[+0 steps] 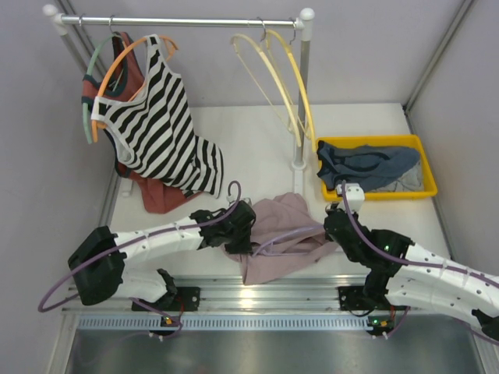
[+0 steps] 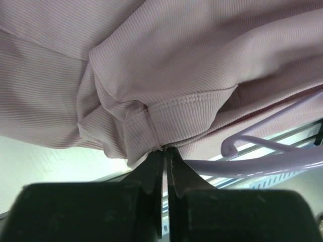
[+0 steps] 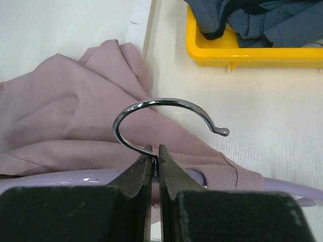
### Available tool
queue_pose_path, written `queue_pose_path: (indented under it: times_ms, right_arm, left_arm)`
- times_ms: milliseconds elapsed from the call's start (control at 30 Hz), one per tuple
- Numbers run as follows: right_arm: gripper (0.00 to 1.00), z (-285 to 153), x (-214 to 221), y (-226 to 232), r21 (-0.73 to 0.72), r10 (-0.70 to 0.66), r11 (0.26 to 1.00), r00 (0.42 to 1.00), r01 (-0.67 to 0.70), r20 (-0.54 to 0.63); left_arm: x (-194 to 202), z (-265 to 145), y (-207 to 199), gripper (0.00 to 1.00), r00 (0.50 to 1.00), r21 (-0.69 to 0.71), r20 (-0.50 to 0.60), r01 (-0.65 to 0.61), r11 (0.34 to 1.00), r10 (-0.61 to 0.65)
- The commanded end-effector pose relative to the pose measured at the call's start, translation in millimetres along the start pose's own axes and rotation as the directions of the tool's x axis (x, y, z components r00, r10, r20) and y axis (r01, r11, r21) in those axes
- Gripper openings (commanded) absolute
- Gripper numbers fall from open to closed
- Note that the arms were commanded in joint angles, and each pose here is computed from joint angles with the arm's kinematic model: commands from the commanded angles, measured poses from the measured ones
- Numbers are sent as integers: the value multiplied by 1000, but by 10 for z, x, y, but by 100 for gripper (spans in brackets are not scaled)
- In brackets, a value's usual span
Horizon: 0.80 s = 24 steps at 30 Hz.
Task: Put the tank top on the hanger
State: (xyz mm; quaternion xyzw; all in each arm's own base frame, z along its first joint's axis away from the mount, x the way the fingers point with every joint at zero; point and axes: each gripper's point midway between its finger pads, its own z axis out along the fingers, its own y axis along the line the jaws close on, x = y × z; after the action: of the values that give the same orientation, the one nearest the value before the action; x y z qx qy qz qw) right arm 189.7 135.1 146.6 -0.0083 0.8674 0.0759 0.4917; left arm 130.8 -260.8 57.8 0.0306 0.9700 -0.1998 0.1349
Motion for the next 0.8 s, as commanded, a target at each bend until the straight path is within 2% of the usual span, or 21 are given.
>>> queue_pose_path:
  times_ms: [0,233,367,767]
  right_arm:
    - [0,-75,-268,3,27,52,998,996,-54,71]
    - [0,-57,-276,36,26,56,998,996,-58,68]
    - [0,-51,-277,64,16,50,999,996,-51,68]
    - [0,-79,-419,256,-47,75,996,994,-72,74]
  left_arm:
    - [37,-79,0,0,1000,23,9,-16,1000,16]
    - [45,-199,-55,0,999,32,11,-50,998,50]
    - [-128,-324,-163,0,995,29,65,-79,996,77]
    - [-377,-553,-507,0,984,54,99,-151,987,145]
